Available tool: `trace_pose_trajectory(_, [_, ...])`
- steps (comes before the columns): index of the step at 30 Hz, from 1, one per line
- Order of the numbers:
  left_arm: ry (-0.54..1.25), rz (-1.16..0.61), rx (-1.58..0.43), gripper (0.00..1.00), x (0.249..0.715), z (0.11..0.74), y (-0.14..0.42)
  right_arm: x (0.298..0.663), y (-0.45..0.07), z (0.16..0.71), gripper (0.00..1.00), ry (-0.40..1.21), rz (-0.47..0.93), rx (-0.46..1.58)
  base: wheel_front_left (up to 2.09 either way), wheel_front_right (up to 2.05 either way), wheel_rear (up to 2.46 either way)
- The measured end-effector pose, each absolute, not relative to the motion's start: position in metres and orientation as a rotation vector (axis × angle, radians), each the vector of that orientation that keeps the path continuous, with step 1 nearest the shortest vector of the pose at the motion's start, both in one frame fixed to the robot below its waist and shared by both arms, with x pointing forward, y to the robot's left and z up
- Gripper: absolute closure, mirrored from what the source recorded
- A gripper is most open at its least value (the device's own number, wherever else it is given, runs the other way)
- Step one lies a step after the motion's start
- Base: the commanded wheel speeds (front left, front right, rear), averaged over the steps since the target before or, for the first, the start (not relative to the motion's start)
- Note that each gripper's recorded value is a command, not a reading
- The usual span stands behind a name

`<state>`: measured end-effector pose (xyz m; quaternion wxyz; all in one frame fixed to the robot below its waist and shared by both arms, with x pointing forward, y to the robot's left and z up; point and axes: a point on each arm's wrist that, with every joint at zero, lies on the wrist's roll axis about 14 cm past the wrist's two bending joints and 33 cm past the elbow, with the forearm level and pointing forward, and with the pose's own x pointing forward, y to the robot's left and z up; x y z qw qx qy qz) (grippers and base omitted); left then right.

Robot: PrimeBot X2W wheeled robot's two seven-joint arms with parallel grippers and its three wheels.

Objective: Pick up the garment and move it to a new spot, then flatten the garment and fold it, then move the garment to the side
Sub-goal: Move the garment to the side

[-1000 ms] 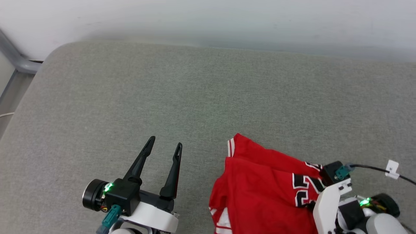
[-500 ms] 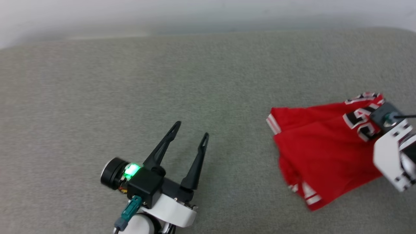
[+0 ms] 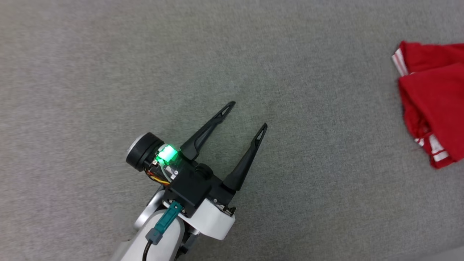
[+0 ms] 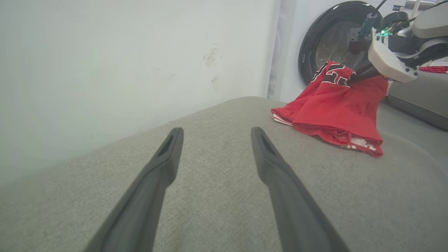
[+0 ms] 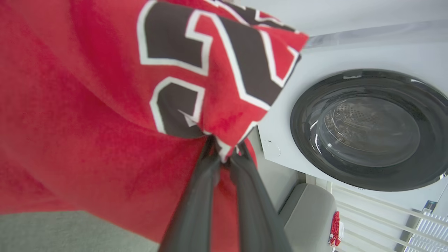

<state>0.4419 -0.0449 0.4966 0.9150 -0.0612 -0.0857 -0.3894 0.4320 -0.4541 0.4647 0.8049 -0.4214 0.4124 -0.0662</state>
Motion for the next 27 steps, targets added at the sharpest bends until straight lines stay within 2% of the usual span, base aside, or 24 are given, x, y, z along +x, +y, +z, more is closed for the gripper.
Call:
trace_pose_trajectory(7, [-0.166,-0.86,-0.151,0.0,0.453,0.474,-0.06,0.426,-0.509,0.454,1.0,0.93,-0.294,-0.869,0.0,0.0,0.0])
trace_pose_trajectory(16, [-0.176,-0.851,-0.17,0.0,0.463,0.466,-0.059,0.427,-0.526,0.426,1.0,0.976,-0.378,-0.806,0.0,0.0,0.0])
trace_pose_trajectory(17, [-0.176,-0.842,-0.168,0.0,0.464,0.466,-0.056,0.429,-0.527,0.423,0.89,0.974,-0.391,-0.794,0.0,0.0,0.0])
trace_pose_trajectory(18, [-0.176,-0.84,-0.166,0.0,0.464,0.466,-0.056,0.431,-0.527,0.423,0.27,0.966,-0.398,-0.792,0.0,0.0,0.0])
trace_pose_trajectory(19, [-0.178,-0.836,-0.165,0.0,0.465,0.466,-0.055,0.432,-0.528,0.423,0.0,0.964,-0.406,-0.786,0.0,0.0,0.0])
trace_pose_trajectory(27, [-0.213,-0.79,-0.162,0.0,0.464,0.491,-0.048,0.442,-0.515,0.439,0.0,0.889,-0.404,-0.78,0.0,0.0,0.0])
